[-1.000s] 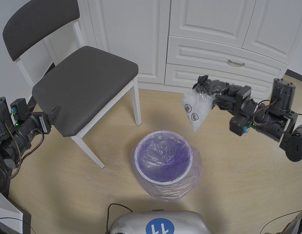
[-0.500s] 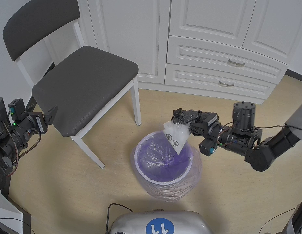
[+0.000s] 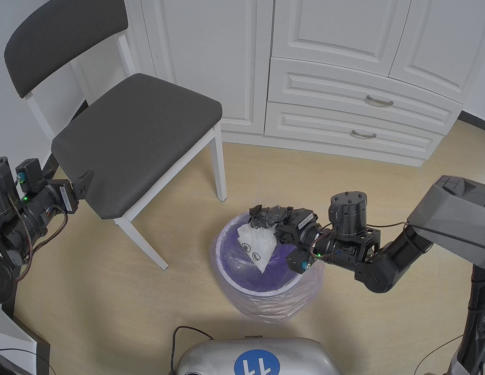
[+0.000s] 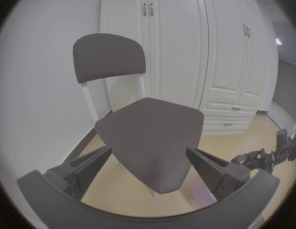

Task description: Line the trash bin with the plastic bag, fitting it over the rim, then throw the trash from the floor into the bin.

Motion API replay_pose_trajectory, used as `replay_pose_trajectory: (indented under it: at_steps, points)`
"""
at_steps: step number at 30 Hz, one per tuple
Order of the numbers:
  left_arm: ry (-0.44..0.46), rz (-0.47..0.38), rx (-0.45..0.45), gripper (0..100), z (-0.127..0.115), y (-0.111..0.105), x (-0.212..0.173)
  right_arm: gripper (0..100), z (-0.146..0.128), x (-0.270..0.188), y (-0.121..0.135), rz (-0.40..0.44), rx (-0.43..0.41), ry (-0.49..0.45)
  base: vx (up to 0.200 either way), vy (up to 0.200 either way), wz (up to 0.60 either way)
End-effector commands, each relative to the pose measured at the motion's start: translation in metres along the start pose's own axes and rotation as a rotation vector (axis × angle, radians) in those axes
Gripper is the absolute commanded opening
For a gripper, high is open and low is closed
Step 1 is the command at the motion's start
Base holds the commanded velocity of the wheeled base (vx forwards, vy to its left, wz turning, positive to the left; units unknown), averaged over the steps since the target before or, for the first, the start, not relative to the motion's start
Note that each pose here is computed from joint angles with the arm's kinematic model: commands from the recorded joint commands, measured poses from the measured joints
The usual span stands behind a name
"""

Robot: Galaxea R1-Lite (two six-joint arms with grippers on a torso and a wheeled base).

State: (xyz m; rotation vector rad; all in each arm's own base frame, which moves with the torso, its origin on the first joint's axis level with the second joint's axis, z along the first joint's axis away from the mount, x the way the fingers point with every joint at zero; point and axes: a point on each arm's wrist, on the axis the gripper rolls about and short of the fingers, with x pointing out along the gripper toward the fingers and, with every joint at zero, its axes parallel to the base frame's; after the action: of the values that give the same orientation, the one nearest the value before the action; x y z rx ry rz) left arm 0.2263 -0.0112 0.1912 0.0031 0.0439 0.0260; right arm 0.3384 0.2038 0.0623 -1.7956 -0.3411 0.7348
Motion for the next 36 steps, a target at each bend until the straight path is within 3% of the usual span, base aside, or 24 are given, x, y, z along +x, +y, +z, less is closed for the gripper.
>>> replay_pose_trajectory:
  at_steps: [1,12,14,21,36]
  points:
    - [0.013,0.002,0.003,100,-0.003,0.0,0.003,0,0.006,0.01,0.019,0.047,0.003,-0.019,0.0,0.0,0.0]
    - [0.017,0.002,0.003,100,-0.004,0.0,0.004,0,0.008,0.033,0.036,0.062,0.012,-0.016,0.0,0.0,0.0]
    - [0.017,0.002,0.003,100,-0.004,0.0,0.005,0,0.006,0.042,0.048,0.08,0.028,0.036,0.0,0.0,0.0]
    - [0.019,0.002,0.003,100,-0.004,0.0,0.004,0,0.008,0.049,0.069,0.123,0.046,0.039,0.0,0.0,0.0]
    - [0.017,0.003,0.003,100,-0.004,0.0,0.005,0,0.009,0.073,0.086,0.129,0.05,0.039,0.0,0.0,0.0]
